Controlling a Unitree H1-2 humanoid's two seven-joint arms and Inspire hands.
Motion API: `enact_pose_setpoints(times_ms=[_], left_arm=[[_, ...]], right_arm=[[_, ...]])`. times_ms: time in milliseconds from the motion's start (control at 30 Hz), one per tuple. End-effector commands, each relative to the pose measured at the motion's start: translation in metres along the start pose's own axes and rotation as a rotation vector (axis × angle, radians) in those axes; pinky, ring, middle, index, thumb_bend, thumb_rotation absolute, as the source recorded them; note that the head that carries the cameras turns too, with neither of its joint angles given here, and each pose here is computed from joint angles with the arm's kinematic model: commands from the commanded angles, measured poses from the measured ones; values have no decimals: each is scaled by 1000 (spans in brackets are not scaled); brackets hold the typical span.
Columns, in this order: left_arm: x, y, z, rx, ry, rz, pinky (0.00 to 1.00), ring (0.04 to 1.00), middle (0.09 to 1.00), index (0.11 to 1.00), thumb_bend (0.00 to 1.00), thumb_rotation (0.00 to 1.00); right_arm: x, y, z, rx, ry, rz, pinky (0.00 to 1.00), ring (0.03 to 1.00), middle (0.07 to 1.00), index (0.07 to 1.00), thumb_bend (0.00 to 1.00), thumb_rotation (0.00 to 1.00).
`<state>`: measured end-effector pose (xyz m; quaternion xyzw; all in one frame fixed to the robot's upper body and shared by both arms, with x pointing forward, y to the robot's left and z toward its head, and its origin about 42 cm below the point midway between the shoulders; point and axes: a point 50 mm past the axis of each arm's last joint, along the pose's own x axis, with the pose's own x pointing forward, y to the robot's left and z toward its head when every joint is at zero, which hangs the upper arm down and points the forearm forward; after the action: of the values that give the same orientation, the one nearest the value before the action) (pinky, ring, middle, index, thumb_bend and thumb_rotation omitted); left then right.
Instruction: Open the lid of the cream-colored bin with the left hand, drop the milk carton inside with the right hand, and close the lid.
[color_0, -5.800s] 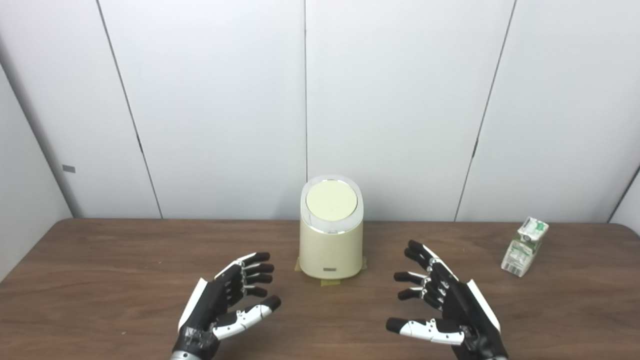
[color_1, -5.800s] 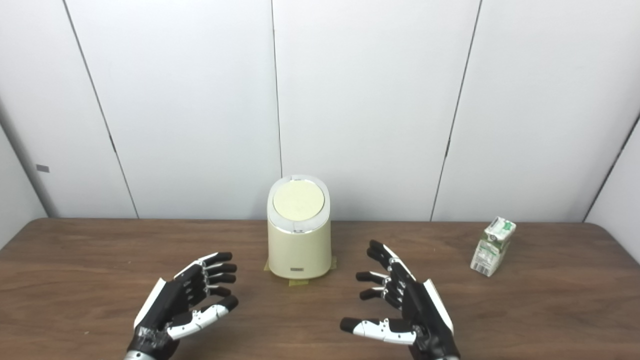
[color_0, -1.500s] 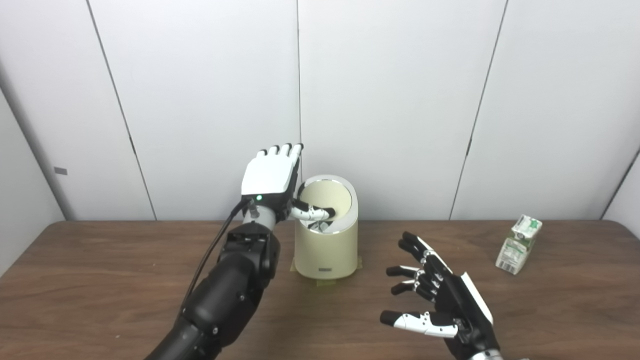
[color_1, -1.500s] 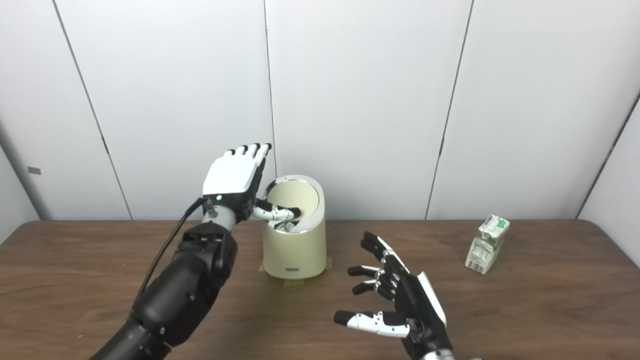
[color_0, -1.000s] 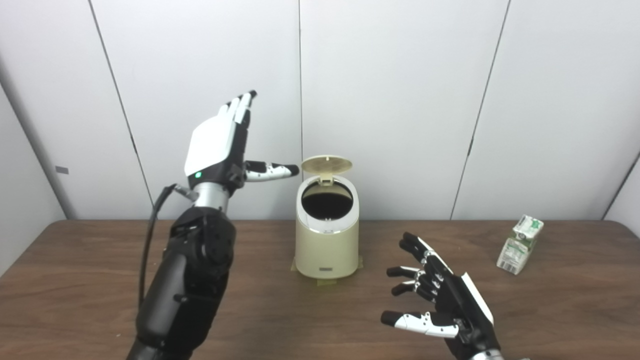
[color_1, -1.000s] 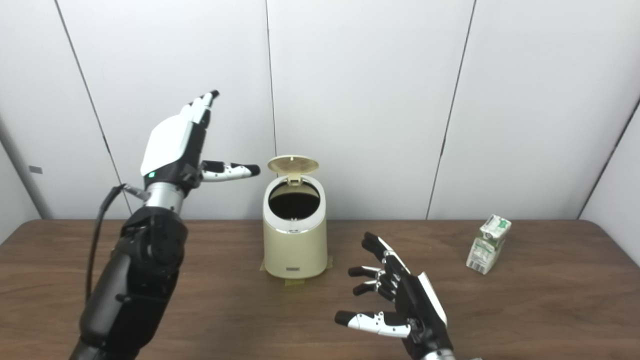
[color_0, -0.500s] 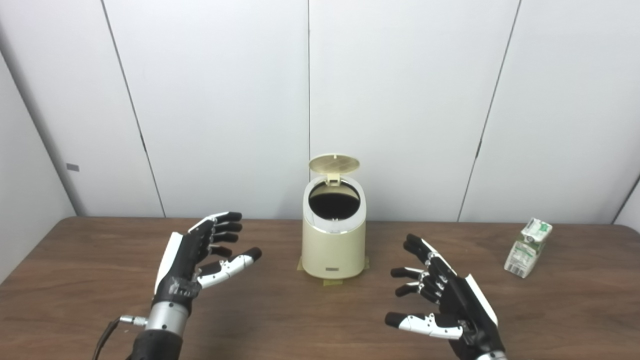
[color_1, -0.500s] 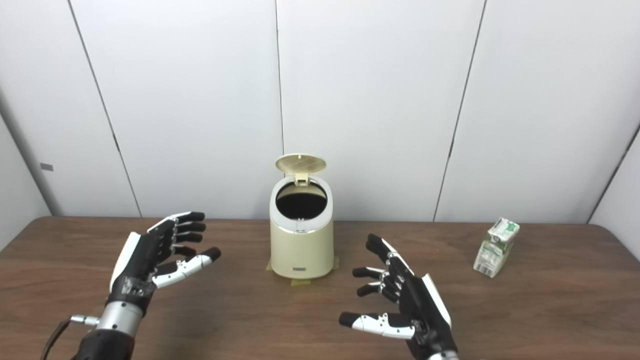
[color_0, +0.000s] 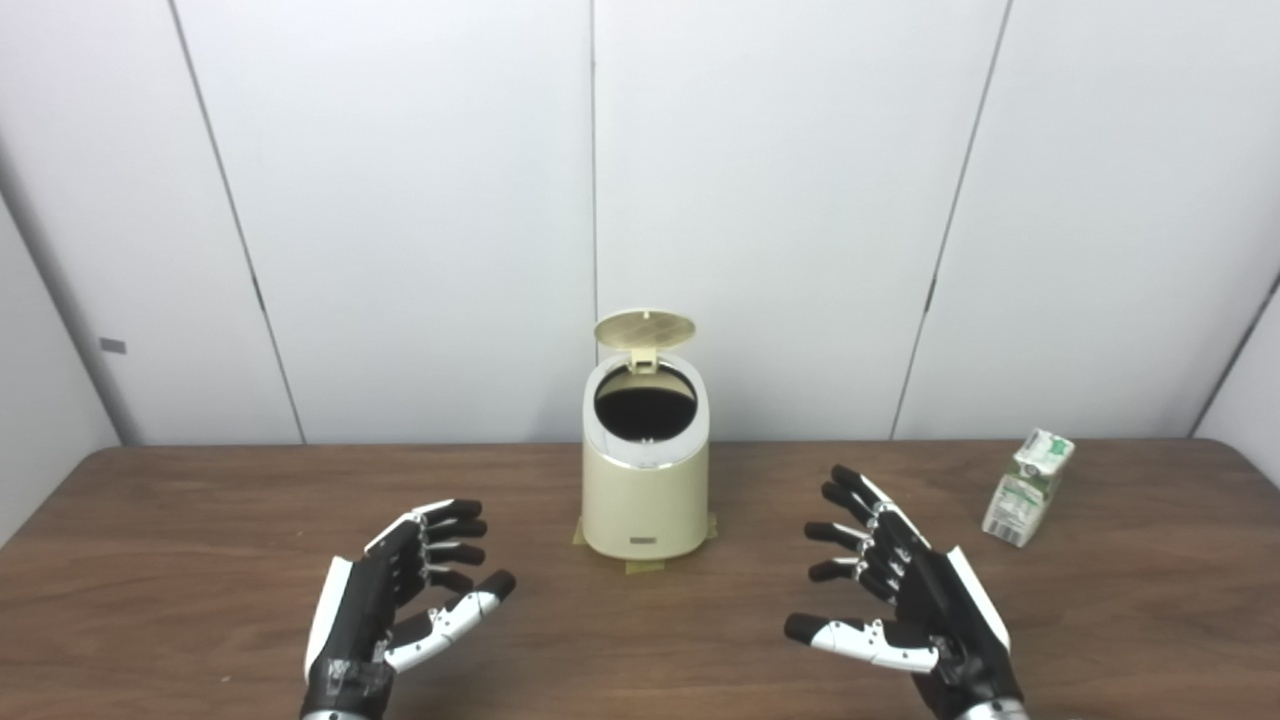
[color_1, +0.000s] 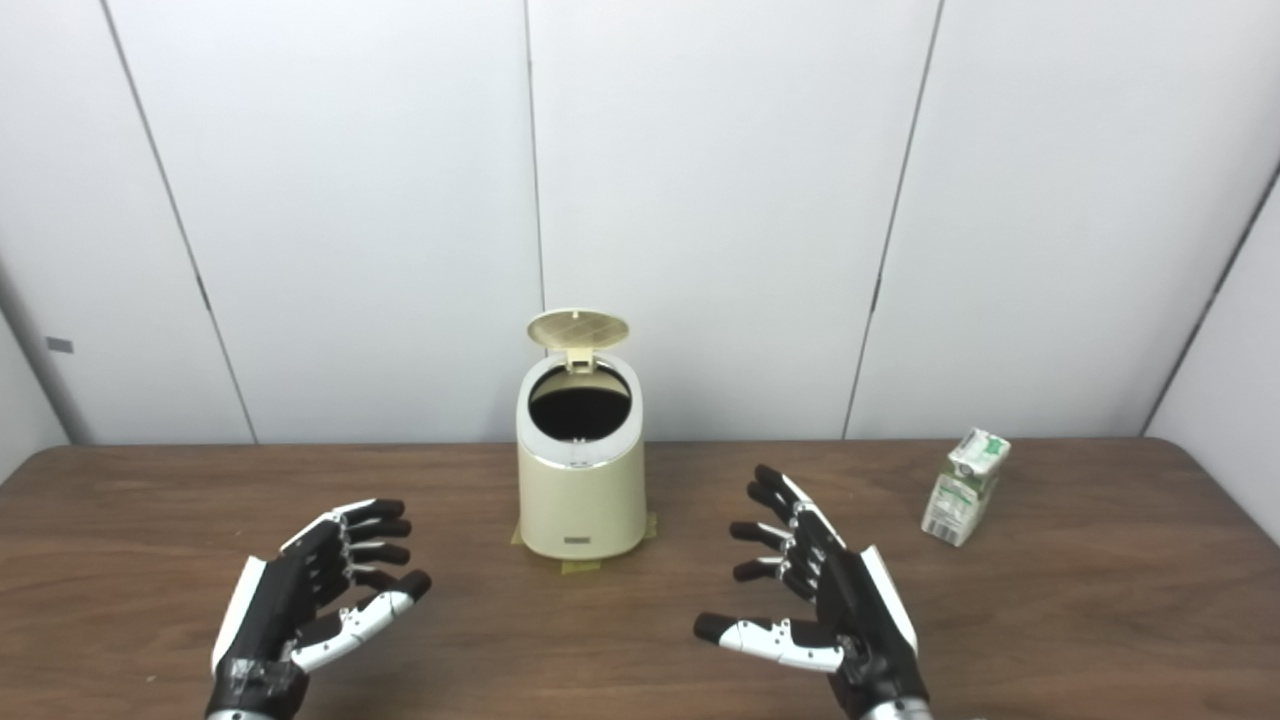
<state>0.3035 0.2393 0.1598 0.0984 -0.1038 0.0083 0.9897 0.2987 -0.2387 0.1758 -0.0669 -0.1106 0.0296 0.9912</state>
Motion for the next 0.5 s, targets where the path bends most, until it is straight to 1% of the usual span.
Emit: enact_pose_setpoints(times_ms=[0,67,133,167,233,267,300,367,467], left_arm=[[7,8,13,28,-64,1,611,691,725,717,672,119],[7,12,11,42,-45,-1,647,721,740,724,662,90],[7,16,9,54,-35,3,651,723,746,725,651,59],[8,19,7,58,-32,4,650,722,746,725,649,52],[9,24,5,59,-32,4,660,729,751,731,636,59],[10,26,5,63,-32,5,660,729,754,734,630,41],[11,27,5,65,-31,5,661,730,758,737,622,21],[12,30,4,63,-27,6,665,732,761,738,615,4],[13,33,3,68,-12,7,666,730,763,743,612,0]], right_arm=[[20,-29,24,-51,-119,-30,644,778,898,889,760,162],[29,-50,33,-114,-140,-44,657,776,886,876,774,182],[35,-61,44,-184,-156,-68,625,741,858,854,777,209],[40,-69,57,-225,-175,-104,618,734,852,850,778,213],[45,-78,76,-272,-200,-157,581,711,817,818,786,162],[48,-84,88,-304,-216,-191,568,703,803,810,782,138],[49,-90,96,-338,-228,-219,568,711,798,807,768,122],[52,-98,105,-376,-242,-254,559,712,785,801,760,123],[58,-118,118,-416,-225,-309,628,783,816,823,738,120]])
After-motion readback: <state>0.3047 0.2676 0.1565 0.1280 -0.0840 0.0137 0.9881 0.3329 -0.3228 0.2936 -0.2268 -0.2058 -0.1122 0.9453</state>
